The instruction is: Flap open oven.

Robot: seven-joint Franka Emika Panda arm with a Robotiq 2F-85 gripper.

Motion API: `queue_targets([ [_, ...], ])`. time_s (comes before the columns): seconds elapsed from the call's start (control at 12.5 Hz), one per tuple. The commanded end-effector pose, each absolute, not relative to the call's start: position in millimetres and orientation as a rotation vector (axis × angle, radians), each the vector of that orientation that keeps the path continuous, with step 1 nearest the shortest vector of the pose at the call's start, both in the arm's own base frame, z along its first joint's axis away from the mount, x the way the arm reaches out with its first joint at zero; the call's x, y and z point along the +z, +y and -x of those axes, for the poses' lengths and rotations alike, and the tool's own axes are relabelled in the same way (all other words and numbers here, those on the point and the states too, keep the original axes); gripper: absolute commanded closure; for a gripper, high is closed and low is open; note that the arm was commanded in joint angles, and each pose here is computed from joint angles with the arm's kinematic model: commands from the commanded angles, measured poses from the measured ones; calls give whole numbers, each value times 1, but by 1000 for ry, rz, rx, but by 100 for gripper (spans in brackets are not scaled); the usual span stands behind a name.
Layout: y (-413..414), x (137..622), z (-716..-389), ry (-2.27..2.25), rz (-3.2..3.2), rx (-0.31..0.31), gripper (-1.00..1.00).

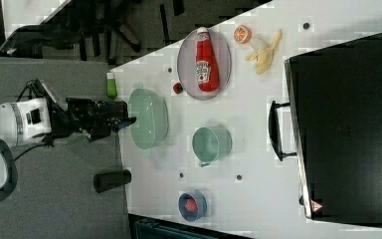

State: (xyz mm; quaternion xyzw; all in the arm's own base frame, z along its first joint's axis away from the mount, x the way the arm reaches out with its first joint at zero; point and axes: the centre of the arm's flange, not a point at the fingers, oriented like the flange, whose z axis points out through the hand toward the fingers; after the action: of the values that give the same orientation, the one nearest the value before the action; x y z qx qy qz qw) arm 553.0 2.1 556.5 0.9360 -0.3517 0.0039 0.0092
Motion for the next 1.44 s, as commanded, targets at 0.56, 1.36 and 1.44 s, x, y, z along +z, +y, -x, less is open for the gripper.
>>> queue_targets([
  [0.56,-41,629,-416,-1492,-2773,-46,-89],
  [1.36,-81,607,-414,-1328,-2860,-114,65],
  [1.44,-94,601,-413,-1210,-2910,-118,65],
])
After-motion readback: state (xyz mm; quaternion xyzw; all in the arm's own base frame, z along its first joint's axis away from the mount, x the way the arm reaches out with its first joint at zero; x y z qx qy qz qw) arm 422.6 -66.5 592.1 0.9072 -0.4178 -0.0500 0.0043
